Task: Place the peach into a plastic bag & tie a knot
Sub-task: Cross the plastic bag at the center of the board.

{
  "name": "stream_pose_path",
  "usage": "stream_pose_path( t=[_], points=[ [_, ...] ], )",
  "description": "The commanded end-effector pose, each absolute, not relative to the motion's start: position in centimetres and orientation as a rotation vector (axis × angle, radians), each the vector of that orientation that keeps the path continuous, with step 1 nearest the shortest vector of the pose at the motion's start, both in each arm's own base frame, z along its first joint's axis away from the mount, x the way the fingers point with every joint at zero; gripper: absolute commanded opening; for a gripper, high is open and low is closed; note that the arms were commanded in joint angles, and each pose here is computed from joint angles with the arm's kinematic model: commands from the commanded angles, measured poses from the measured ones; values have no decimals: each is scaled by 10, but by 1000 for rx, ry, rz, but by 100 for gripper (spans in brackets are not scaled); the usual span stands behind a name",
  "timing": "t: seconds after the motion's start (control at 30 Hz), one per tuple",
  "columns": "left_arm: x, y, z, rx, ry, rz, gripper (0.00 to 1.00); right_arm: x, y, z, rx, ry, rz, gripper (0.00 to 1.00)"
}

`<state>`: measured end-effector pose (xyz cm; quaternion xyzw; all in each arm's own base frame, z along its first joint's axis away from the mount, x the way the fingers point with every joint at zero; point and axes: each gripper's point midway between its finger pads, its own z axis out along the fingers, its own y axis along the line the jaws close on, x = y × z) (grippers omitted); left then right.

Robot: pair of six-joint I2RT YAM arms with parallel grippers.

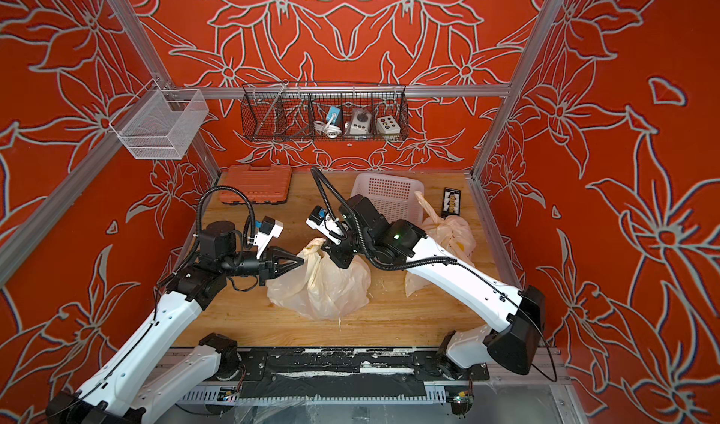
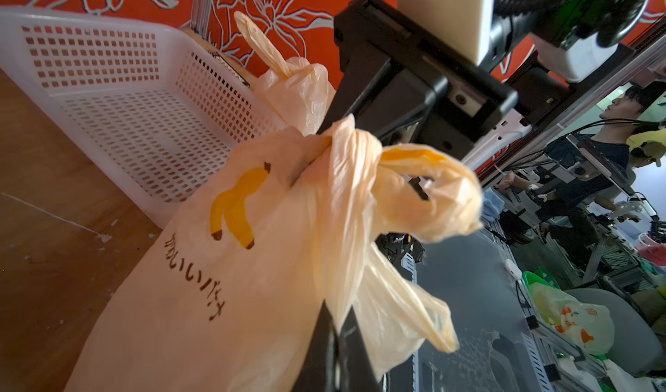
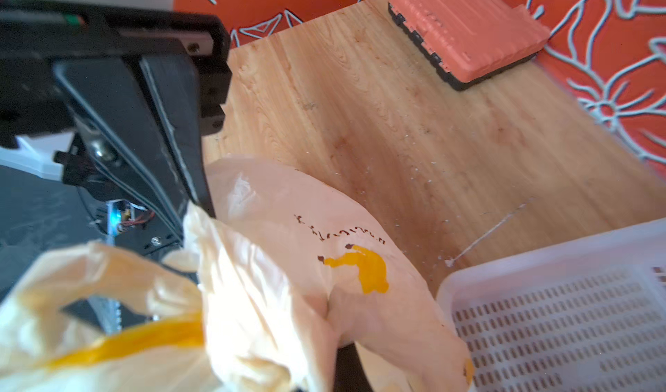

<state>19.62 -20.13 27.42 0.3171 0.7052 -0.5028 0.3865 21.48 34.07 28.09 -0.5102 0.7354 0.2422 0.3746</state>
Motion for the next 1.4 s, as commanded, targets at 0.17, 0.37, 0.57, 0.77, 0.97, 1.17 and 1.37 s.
stream_pose_path(
  t=[0.17, 0.37, 0.57, 0.77, 0.97, 1.17, 1.37],
  points=[
    [190, -196, 282, 791, 1818, -1208, 10, 232, 330, 320, -1302, 1539, 427, 0],
    [212, -183, 331, 744, 1776, -1219, 34, 229, 326, 314, -1324, 1516, 412, 0],
    [261, -187, 343, 725, 1719, -1179, 37, 215, 331, 310, -1402, 1477, 465, 0],
    [300, -212, 302, 673, 1817, -1281, 37, 226, 330, 322, -1326, 1399, 409, 0],
    [283, -238, 274, 621, 1793, -1386, 37, 238, 337, 331, -1249, 1334, 388, 0],
    [243, -262, 279, 676, 1741, -1422, 33, 236, 351, 352, -1142, 1258, 521, 0],
    [236, -265, 262, 648, 1762, -1424, 29, 238, 360, 353, -1058, 1194, 594, 0]
  ],
)
